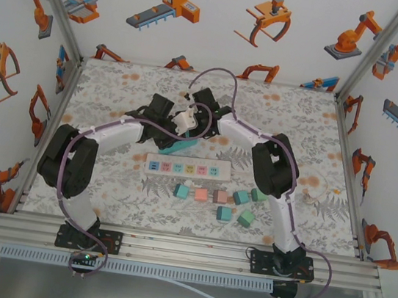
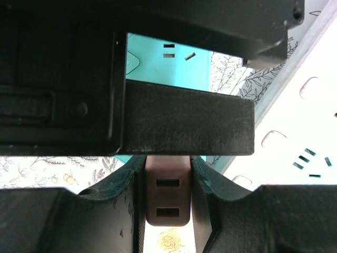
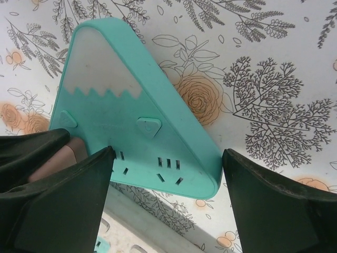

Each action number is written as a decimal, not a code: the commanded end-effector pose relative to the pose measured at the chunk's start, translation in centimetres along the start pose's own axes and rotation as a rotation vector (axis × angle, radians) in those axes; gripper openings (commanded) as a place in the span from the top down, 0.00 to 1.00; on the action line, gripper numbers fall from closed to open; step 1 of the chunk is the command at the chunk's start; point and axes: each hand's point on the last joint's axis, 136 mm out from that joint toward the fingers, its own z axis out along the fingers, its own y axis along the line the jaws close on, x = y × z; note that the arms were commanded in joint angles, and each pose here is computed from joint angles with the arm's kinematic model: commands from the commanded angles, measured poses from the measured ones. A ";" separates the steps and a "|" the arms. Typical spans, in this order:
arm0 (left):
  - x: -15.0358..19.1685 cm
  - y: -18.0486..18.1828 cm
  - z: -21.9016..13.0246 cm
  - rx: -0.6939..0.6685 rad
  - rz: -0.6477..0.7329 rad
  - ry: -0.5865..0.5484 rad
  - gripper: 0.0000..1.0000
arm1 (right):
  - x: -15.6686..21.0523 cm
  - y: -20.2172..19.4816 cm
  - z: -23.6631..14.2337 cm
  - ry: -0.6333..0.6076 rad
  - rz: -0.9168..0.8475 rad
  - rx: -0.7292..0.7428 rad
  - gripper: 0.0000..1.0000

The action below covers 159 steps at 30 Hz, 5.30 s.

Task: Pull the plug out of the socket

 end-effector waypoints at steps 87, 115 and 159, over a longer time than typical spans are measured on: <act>0.7 -20.2 -6.7 0.256 -1.460 -0.473 0.91 | 0.8 -6.0 -22.8 -0.580 0.322 -0.082 0.25; 2.2 -18.2 -6.8 0.012 -1.449 -0.435 0.39 | 2.2 -6.2 -25.7 -0.619 0.311 -0.023 0.24; 20.5 8.7 -18.1 -1.073 -0.812 -0.232 0.03 | 14.4 -30.7 -27.8 -0.609 0.347 0.882 0.01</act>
